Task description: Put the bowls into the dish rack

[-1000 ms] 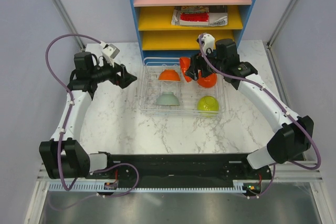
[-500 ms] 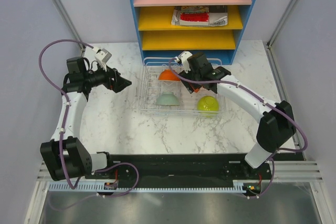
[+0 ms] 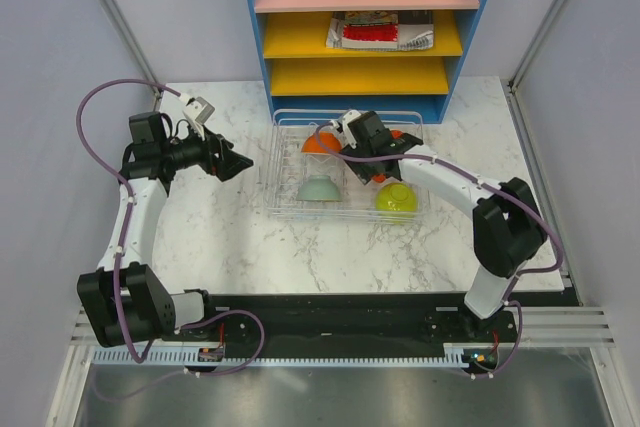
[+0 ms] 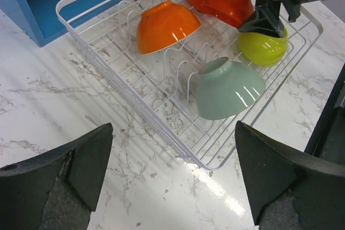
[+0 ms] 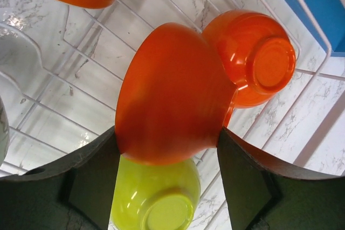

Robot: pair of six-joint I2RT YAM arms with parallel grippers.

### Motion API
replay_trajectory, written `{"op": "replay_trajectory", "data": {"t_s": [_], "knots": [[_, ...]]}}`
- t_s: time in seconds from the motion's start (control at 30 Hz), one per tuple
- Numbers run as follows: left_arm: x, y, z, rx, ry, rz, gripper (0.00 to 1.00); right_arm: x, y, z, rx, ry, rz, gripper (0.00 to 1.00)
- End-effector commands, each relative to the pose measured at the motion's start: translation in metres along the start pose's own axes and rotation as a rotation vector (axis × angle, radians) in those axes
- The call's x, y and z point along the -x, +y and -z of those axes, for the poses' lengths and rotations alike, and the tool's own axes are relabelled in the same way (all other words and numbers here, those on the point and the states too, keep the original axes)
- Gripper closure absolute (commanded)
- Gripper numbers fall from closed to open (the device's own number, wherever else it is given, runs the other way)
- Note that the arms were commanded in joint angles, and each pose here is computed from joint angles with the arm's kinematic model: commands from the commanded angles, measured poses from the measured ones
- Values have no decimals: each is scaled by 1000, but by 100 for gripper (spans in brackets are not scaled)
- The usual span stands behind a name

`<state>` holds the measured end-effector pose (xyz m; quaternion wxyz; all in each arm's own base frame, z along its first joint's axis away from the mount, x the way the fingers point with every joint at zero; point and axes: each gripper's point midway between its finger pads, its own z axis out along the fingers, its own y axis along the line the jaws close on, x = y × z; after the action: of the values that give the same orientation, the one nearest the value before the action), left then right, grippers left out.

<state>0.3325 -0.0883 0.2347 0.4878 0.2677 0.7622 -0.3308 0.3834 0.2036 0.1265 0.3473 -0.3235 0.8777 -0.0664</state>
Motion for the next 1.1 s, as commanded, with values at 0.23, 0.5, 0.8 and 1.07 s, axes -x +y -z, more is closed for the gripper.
{"op": "replay_trajectory", "data": {"t_s": [0.23,0.5,0.8,1.07], "knots": [[11,-10,4,-31,-38,-56,0,2,7,-27,-58,9,-17,100],[10,-9,5,-25,-37,-63,0,3,24,-25,-24,25,53,49],[11,-8,5,-12,-36,-67,0,-1,40,-20,4,47,131,16],[13,-9,7,-6,-40,-76,0,5,35,-8,-2,31,150,6]]}}
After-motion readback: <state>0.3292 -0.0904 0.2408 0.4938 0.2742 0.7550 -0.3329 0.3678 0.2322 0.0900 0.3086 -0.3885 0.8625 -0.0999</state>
